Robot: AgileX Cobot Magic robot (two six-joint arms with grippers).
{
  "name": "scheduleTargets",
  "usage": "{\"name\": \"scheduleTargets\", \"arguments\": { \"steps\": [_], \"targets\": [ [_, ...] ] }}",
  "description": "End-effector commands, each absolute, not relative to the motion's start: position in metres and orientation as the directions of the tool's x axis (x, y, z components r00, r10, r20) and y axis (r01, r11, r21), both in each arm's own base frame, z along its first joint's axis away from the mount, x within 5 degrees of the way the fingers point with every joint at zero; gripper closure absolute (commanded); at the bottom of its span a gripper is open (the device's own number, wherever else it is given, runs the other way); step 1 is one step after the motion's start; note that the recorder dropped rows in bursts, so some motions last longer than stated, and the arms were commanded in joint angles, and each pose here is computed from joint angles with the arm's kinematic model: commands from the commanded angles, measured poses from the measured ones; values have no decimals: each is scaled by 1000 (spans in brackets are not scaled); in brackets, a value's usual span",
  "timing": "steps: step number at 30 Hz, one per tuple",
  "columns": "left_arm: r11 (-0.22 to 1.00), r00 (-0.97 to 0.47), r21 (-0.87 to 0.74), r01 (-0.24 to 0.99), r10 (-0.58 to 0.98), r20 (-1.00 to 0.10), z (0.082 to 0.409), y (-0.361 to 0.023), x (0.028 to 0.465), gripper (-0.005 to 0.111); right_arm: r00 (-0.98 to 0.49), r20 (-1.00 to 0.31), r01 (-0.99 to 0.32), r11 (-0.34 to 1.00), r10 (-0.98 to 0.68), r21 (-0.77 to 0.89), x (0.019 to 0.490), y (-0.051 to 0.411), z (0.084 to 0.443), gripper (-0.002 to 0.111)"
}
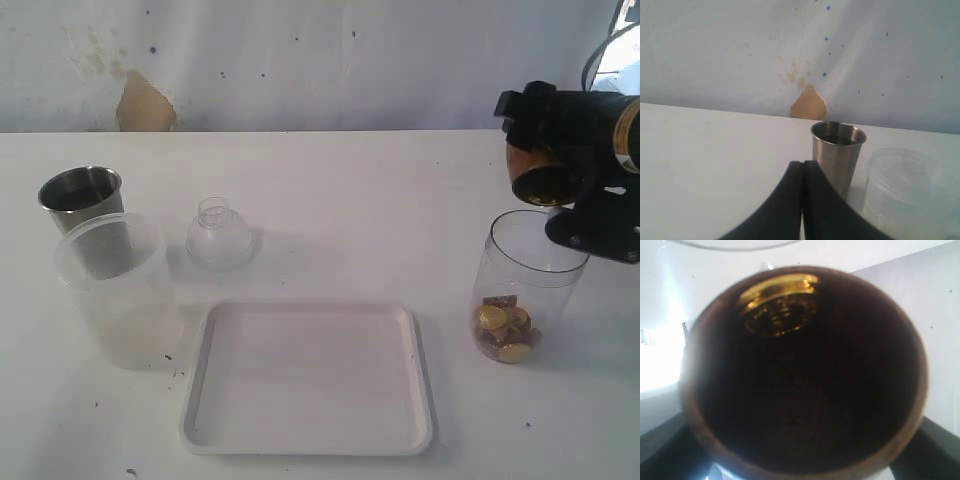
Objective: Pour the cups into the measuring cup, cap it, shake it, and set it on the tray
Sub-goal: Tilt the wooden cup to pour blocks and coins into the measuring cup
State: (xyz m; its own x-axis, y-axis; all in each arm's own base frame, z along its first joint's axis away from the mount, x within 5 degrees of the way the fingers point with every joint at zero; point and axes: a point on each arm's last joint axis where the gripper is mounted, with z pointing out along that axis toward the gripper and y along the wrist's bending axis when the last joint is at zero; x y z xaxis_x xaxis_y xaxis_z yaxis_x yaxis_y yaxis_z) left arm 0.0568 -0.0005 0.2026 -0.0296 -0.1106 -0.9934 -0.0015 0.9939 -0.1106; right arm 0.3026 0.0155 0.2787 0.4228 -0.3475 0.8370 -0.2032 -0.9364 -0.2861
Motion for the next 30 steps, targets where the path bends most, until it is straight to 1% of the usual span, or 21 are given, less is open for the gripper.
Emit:
{"name": "scheduleTargets", "arguments": {
  "steps": [1,5,12,15,18,26,27,30],
  "targets": [
    [993,-10,-117,-2,-117,-993,204,0,56,107,422,876,-103,-972,-235,-211,297,19,284,108],
    [993,-10,-117,-2,-117,-993,204,0,56,107,416,878,-85,-971,-237,-222,296,21,286,108],
    [993,-10,-117,-2,-117,-993,204,0,56,107,443,861,-80,-968,-250,-240,292,22,276,108],
    [993,-10,-117,-2,-117,-993,204,0,56,107,440,864,-78,-968,-246,-237,292,22,277,108],
    [993,-10,-117,-2,-117,-993,204,0,56,107,432,880,-49,-980,-197,-195,290,22,281,108],
    [993,-10,-117,-2,-117,-993,204,0,56,107,424,883,-38,-978,-200,-203,289,23,284,108],
    [993,-10,-117,-2,-117,-993,204,0,56,107,423,882,-41,-977,-208,-210,289,23,284,108],
    [993,-10,-117,-2,-117,-993,204,0,56,107,419,857,-82,-953,-299,-293,289,23,283,108]
  ]
}}
